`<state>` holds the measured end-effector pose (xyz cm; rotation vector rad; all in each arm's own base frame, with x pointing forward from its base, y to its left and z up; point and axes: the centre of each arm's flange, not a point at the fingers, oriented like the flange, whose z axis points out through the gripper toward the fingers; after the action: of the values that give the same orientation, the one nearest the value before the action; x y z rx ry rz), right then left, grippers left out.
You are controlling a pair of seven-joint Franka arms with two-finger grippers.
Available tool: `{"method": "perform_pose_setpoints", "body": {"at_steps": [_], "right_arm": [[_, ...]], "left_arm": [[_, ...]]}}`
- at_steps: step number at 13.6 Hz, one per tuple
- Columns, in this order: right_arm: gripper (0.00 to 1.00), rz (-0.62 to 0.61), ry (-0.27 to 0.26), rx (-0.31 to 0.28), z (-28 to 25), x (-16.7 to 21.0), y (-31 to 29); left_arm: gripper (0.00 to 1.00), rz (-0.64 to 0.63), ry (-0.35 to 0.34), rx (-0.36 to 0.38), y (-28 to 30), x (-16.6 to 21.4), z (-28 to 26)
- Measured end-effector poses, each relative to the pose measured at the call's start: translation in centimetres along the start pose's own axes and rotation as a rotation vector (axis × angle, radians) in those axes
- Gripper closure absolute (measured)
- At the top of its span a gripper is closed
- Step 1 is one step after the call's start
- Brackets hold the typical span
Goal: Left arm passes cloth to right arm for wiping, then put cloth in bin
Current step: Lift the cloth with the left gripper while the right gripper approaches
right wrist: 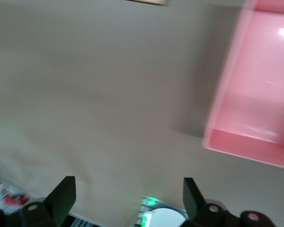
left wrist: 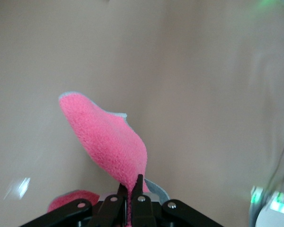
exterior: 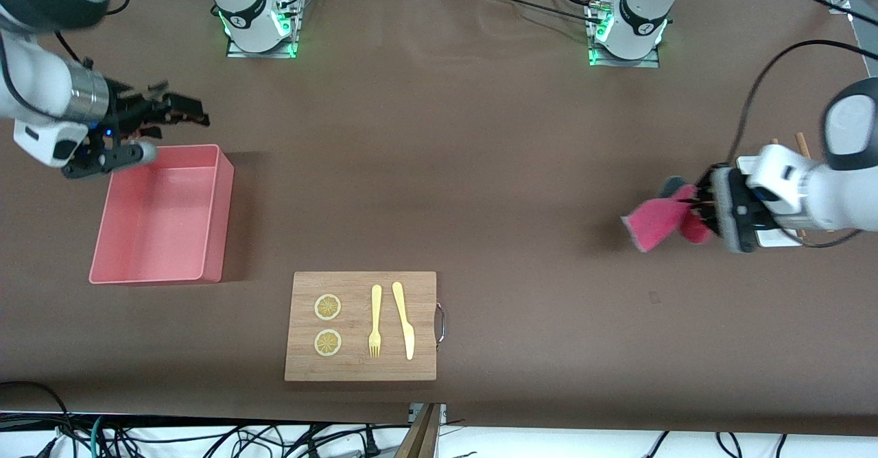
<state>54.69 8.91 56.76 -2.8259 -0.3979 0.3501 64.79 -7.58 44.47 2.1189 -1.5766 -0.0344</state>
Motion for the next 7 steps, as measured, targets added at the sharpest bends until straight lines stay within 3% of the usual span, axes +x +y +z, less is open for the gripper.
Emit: {"method": "perform_pose_setpoints", "body": {"at_steps": [3,5,7], "right_arm": [[0.0,-0.282,0.059,0.122,-1.5,-1.1,-2.4],[0.0,-0.44,0.091,0.204,-0.4,-0.2,-2.4],[0.0,-0.588,0.157,0.302,2.4,1.6,-1.4]], "left_arm": [[0.96,0.046,0.091,-0.113,2.5,8.5,5.4],[0.96,0.058,0.175,-0.182,3.0,11.6,8.3],[0.96,0.069,0.265,-0.232,3.8,14.4,10.0]]}}
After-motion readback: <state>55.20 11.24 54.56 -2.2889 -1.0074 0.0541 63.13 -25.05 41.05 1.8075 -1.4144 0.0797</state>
